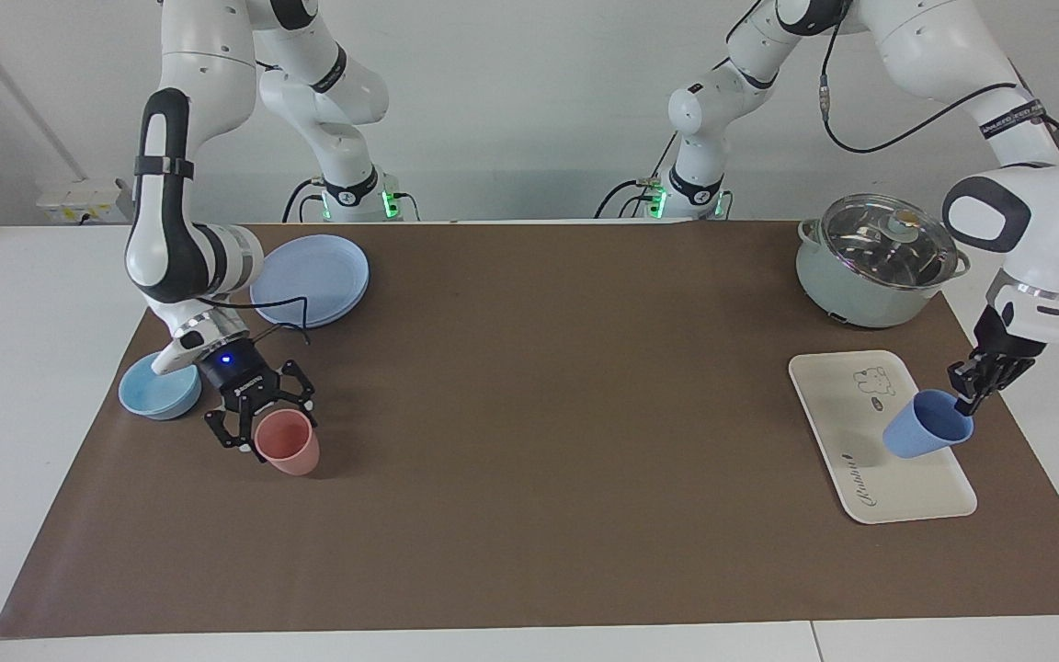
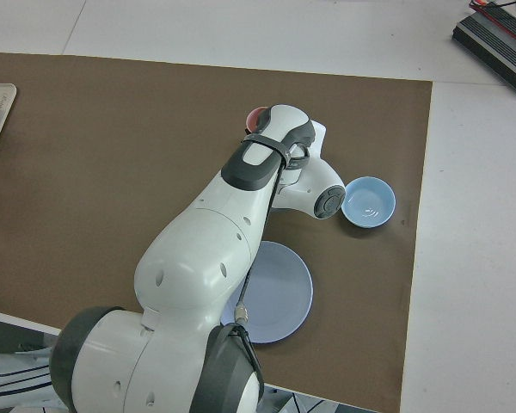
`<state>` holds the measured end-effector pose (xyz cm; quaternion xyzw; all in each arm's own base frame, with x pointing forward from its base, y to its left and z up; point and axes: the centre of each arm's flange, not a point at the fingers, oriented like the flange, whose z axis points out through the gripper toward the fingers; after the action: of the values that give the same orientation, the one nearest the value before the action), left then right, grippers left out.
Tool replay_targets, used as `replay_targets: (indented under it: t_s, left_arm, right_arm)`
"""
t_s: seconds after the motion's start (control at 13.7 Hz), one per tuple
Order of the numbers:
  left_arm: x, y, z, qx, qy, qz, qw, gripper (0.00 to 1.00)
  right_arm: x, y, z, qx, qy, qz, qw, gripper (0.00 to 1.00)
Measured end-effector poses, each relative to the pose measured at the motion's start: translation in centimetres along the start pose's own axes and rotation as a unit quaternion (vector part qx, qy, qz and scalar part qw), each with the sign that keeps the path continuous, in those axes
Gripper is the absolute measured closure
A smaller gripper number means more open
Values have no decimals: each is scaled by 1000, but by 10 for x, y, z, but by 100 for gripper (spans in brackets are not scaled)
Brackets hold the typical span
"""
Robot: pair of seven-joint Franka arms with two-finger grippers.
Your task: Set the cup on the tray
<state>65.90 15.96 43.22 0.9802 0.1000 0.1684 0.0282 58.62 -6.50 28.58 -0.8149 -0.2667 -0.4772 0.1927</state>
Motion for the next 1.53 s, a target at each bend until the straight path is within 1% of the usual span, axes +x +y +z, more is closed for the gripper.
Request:
replay_targets:
  t_s: [0.22,0.29,0.36,0.44,0.51,0.58,0.73,0.8,0.87,0.95,1.02,1.09,1.17,1.31,1.53]
  left_arm:
    - [-3,-9,20,-6,-7,-10,1000,96]
    - [-3,-10,23,-6,-9,-12,1000,96]
    - [-4,-11,24,-7,-10,-13,1000,96]
    - [-4,-11,24,-7,-10,-13,1000,96]
    - [-4,-11,24,-7,-10,-13,1000,96]
    - [-3,-11,23,-7,-9,-14,1000,90]
    - [-2,-11,22,-7,-8,-14,1000,70]
    - [-2,-10,22,-7,-8,-14,1000,58]
    - [-1,-9,21,-8,-7,-14,1000,47]
    - [1,-8,17,-9,-7,-13,1000,34]
    - [5,-5,10,-11,-15,-11,1000,21]
    - [10,0,1,-13,-26,-8,1000,18]
    - [16,13,-10,-18,-43,1,999,18]
    - [22,59,-32,-23,-78,30,996,18]
    - [15,135,-53,12,-126,84,988,18]
  right_arm:
    - [-14,0,0,3,7,-3,1000,16]
    - [-16,-1,0,3,11,0,1000,13]
    - [-15,-1,0,3,13,0,1000,4]
    - [-10,0,-2,-1,14,-2,1000,0]
    - [-3,1,-6,-10,15,-5,1000,0]
    - [9,0,-11,-22,14,-6,1000,0]
    - [36,-12,-19,-43,9,4,999,0]
    - [49,-21,-22,-54,4,8,998,0]
    - [59,-31,-24,-61,0,9,998,0]
    - [66,-37,-25,-64,-3,3,998,0]
    - [69,-40,-27,-61,-11,-14,998,0]
    - [71,-36,-30,-55,-27,-37,997,0]
    - [73,-31,-34,-48,-48,-54,996,0]
    - [85,-18,-43,-30,-84,-77,993,0]
    - [117,-10,-55,-22,-135,-100,986,0]
